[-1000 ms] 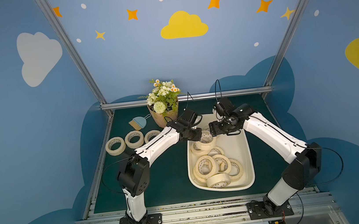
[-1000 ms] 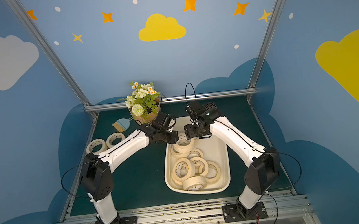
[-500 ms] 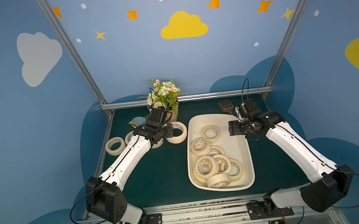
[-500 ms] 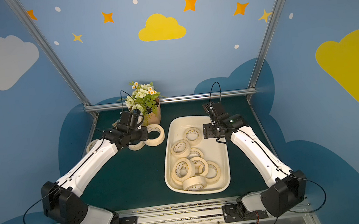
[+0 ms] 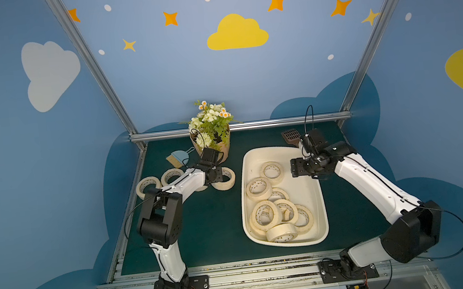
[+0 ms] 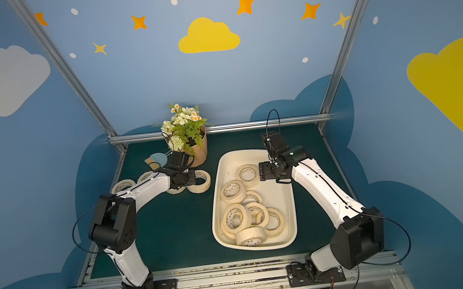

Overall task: Take out the art tape in the storage box
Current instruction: Place the art tape at the center of the board, then pick up the art tape from the storage box.

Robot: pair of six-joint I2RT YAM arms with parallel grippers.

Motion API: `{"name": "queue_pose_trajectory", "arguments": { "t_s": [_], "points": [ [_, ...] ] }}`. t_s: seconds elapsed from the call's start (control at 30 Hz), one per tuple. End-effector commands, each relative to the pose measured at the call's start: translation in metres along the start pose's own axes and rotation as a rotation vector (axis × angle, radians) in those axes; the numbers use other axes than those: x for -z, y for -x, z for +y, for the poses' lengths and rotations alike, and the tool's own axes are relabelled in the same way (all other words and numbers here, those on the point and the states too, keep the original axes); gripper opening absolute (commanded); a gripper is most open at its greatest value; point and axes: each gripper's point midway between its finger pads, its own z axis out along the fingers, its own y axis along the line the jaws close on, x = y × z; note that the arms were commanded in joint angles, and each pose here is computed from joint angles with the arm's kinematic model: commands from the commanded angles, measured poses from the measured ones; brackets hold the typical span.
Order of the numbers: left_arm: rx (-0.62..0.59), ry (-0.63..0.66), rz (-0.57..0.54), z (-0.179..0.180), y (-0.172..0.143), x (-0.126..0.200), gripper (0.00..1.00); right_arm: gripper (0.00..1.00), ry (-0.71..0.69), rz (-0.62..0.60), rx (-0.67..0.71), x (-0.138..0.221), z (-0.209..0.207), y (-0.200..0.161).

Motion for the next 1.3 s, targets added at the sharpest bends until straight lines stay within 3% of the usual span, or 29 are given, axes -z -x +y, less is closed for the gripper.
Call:
{"name": "queue_pose_trajectory", "arguments": {
  "t_s": [0.0, 0.27, 0.4, 0.63, 0.77, 0.97, 1.27],
  "points": [
    [0.030, -0.030, -0.102, -0.011, 0.035, -0.005, 0.04, 0.88, 0.010, 0.023, 0.005, -0.007, 0.001, -0.004],
    [0.040, 0.004, -0.061, -0.004, 0.026, -0.029, 0.04, 0.89, 0.004, 0.042, 0.008, -0.012, 0.000, -0.006],
    [0.042, 0.005, -0.039, -0.002, 0.018, -0.029, 0.30, 0.90, 0.003, 0.061, 0.003, -0.023, 0.000, -0.005],
    [0.046, -0.007, -0.038, -0.001, 0.014, -0.016, 0.56, 0.88, 0.023, 0.125, -0.021, -0.056, 0.009, 0.010],
    [0.021, -0.020, -0.073, -0.005, 0.023, 0.010, 0.64, 0.84, 0.041, 0.210, 0.022, -0.083, 0.020, 0.013],
    [-0.067, -0.068, -0.132, -0.025, 0.035, 0.074, 0.80, 0.74, 0.040, 0.266, 0.023, -0.126, 0.030, 0.019],
    [-0.132, -0.222, -0.128, -0.061, -0.004, 0.148, 0.87, 0.69, 0.020, 0.328, 0.021, -0.173, 0.033, 0.019]
  ]
}}
